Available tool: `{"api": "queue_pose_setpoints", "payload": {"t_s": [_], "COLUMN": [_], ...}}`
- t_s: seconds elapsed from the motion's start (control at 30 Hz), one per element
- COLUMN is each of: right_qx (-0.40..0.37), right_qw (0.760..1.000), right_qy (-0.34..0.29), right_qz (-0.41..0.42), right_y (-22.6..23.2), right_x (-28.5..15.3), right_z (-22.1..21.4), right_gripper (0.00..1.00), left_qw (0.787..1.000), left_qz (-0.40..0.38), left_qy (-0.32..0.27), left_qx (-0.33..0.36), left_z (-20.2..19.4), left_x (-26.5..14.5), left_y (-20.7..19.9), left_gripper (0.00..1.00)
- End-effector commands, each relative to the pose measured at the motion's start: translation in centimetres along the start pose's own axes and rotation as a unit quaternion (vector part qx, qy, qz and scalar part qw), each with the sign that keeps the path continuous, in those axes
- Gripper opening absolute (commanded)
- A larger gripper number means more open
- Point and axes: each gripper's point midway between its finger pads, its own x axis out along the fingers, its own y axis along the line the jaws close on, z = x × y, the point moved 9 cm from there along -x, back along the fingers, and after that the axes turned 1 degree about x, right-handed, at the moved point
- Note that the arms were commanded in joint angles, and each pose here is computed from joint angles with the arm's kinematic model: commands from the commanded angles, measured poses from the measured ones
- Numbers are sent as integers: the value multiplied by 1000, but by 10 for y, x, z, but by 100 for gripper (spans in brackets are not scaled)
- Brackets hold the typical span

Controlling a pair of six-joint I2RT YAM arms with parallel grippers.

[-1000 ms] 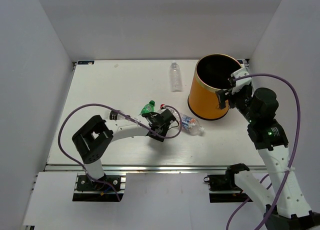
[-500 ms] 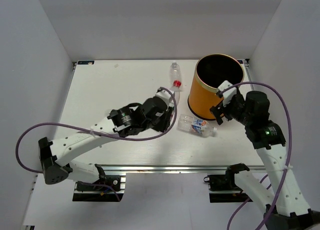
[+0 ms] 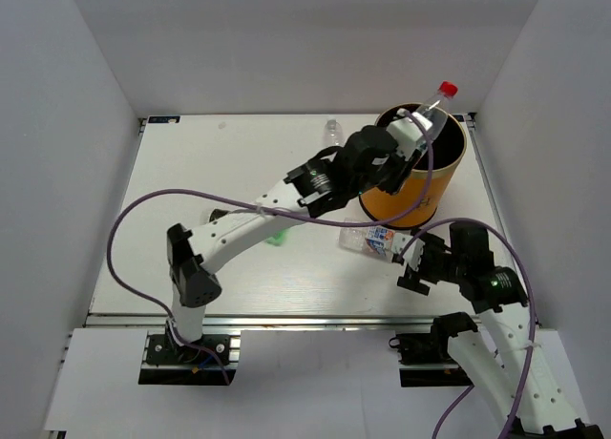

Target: Put the plastic bottles in the bin

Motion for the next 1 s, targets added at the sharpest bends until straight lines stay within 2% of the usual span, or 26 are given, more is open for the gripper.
{"api": "queue_pose_setpoints", "payload": {"t_s": [0.0,0.03,0.27,0.4,0.53,0.57,0.77,0.8,0.83,0.97], "right_qx": [-50,-49,-51,-51,-34,-30,-27,-26,-26,-25], "right_qw": [998,998,999,999,999,999,998,998,998,997], "right_qy": [-6,-4,-4,-4,-4,-7,-22,-26,-27,-30], "right_qz": [28,33,14,11,-26,-32,-52,-50,-52,-64], "right_y": [13,17,23,26,20,18,14,14,13,9], "right_x": [4,6,10,13,16,17,16,16,15,17], "right_z": [-10,-15,-23,-28,-29,-28,-23,-22,-21,-20], "right_gripper": [85,85,85,85,87,89,90,90,90,90], "left_qw": [996,993,972,962,965,966,966,966,965,965], "left_qz": [8,24,102,111,128,133,162,166,172,166], "left_qy": [-81,-113,-213,-248,-228,-219,-195,-192,-191,-196], "left_qx": [33,24,-19,-34,-27,-24,-46,-51,-51,-56], "left_z": [35,43,52,58,46,40,14,10,10,19], "left_x": [11,18,52,67,97,105,132,136,136,126], "left_y": [6,7,16,14,12,16,32,32,39,39], "left_gripper": [10,11,20,24,39,52,83,94,100,100]}}
